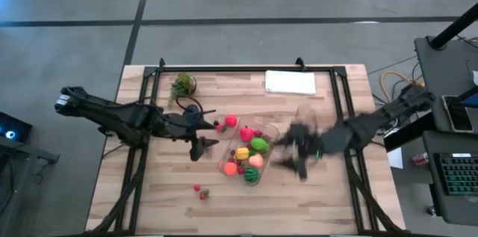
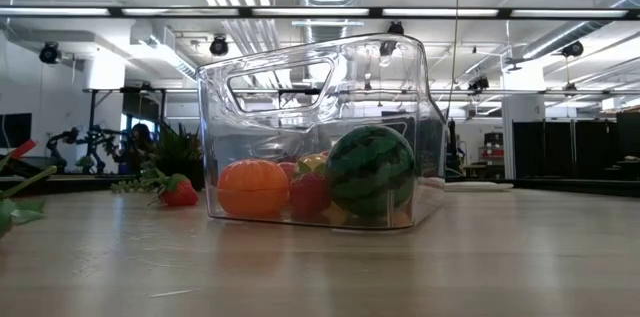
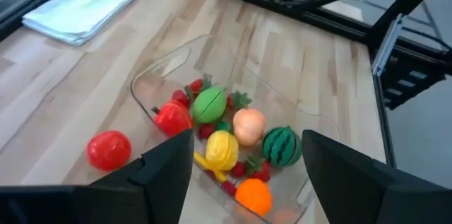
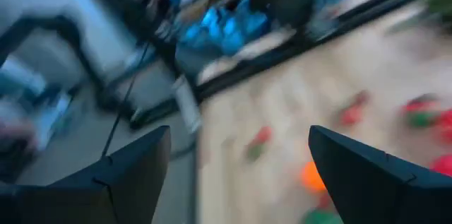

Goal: Pick and placing Produce into tupperware
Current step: Put the red tomato into the transparent bin

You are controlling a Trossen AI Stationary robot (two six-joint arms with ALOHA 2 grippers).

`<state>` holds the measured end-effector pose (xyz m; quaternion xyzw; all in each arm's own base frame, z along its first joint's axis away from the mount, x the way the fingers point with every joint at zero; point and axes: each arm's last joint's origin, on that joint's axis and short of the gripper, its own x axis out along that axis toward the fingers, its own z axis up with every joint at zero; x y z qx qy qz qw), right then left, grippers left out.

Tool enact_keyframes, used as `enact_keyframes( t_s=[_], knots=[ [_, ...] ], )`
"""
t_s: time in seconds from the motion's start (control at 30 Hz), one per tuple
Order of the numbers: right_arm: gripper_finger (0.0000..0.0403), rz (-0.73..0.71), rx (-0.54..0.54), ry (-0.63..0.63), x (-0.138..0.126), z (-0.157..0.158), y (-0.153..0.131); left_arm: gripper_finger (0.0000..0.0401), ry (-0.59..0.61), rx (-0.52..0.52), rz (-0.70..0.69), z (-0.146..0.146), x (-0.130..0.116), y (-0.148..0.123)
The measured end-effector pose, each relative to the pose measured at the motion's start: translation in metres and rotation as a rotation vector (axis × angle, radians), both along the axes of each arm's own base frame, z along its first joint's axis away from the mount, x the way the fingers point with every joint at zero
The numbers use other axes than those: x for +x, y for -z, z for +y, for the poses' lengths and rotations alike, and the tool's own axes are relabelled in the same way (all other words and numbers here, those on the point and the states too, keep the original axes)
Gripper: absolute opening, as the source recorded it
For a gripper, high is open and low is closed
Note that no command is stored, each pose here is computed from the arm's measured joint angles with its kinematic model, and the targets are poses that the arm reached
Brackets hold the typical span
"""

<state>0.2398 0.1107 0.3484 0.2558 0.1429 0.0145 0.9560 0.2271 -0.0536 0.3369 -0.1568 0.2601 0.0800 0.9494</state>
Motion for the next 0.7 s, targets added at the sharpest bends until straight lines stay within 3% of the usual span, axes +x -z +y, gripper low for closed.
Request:
enact_keyframes(
  t_s=[0.13, 0.3, 0.53, 0.7],
  knots=[
    [0.0328, -0.018, 0.007, 0.097, -0.030, -0.048, 0.019, 0.0247, 0.001, 0.011, 0.041, 0.000, 0.001, 0.006],
    [0.0328, -0.176, -0.032, 0.022, -0.071, -0.077, 0.029, 0.0247, -0.008, 0.026, 0.092, 0.003, 0.001, 0.019],
    [0.0328, -0.232, -0.103, 0.081, -0.103, -0.095, 0.059, 0.0247, -0.029, 0.142, 0.122, 0.032, 0.008, 0.024],
    [0.0328, -0.211, -0.107, 0.087, -0.114, -0.097, 0.090, 0.0247, 0.069, 0.134, 0.151, 0.065, 0.018, 0.030]
  ],
)
